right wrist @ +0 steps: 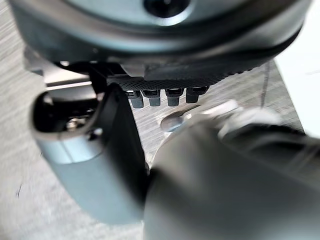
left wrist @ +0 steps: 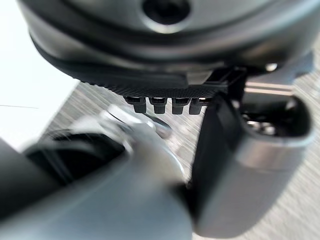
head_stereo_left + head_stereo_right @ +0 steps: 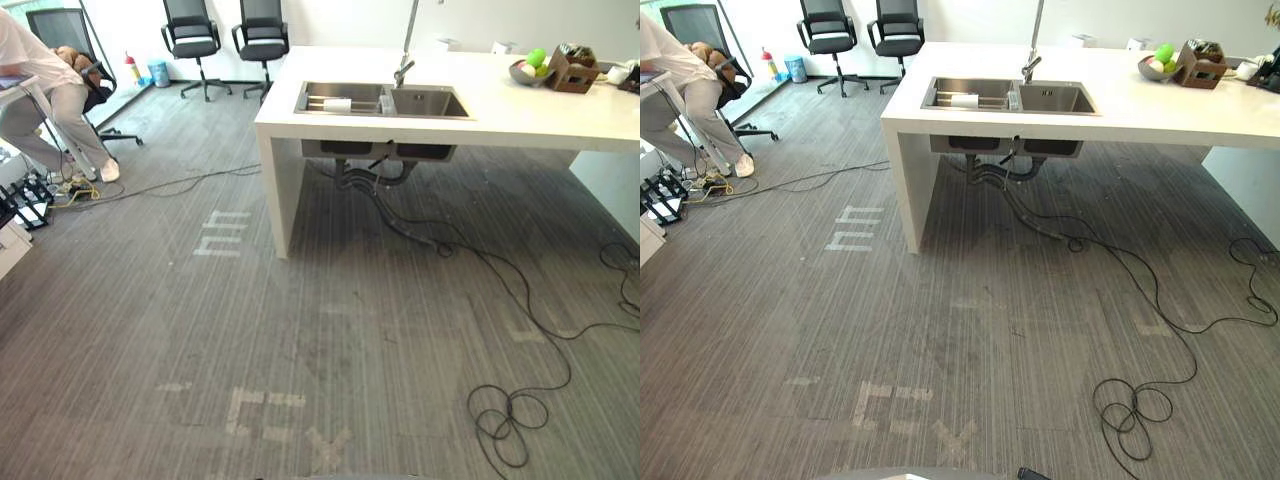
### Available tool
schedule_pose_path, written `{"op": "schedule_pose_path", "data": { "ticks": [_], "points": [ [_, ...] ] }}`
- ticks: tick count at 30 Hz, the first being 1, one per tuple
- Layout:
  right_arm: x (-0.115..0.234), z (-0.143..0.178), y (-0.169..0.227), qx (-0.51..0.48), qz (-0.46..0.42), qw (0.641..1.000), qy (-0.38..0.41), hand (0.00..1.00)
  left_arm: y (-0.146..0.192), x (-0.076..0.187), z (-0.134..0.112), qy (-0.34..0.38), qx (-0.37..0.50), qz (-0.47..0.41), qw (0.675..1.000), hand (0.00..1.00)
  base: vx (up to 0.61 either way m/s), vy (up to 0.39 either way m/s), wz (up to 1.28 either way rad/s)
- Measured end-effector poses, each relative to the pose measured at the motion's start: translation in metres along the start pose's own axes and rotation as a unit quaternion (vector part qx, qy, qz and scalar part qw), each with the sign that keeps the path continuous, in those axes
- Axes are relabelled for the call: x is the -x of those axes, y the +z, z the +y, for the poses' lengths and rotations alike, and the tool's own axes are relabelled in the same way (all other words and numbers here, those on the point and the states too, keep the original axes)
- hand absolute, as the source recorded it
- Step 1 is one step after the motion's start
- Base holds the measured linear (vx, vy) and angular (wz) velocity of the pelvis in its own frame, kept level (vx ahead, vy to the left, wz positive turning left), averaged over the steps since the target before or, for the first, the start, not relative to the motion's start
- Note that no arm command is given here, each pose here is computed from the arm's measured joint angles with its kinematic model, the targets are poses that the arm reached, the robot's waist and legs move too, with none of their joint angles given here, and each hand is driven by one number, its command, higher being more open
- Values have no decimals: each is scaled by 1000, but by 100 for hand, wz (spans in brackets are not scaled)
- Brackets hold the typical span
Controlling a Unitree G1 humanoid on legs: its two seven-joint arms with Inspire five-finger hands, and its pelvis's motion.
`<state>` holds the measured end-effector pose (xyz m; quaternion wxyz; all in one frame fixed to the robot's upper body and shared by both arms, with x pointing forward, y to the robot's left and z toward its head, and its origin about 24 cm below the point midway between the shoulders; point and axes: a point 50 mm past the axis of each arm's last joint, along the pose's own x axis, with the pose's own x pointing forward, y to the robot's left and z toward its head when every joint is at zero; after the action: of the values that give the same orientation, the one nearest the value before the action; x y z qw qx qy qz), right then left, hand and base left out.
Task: Walk over to the sink, pick up the cup, carry it to the dishwasher, place the cup inside the dishwasher, then close the dishwasher door
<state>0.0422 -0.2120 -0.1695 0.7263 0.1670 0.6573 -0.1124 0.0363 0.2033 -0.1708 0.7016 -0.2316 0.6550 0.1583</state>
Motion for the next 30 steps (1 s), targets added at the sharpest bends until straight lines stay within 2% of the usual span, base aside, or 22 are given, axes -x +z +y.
{"op": "schedule_pose_path", "data": {
  "ticks": [5,13,21,24,30],
  "points": [
    [0,1,14,59,-48,997,-28,100,16,0,-5,9,-52,-60,997,100,-16,-1,2],
    [0,3,15,57,-39,997,-16,100,23,1,-5,45,-74,-93,992,100,-38,3,3],
    [0,6,14,42,-33,999,9,100,28,2,-5,82,-58,-123,987,100,-37,7,1],
    [-1,9,16,39,-44,998,16,100,29,2,-6,76,-41,-127,988,100,-33,4,16],
    [1,17,28,12,-104,994,27,100,35,1,-27,40,-12,-147,988,100,-47,34,22]
  ]
}}
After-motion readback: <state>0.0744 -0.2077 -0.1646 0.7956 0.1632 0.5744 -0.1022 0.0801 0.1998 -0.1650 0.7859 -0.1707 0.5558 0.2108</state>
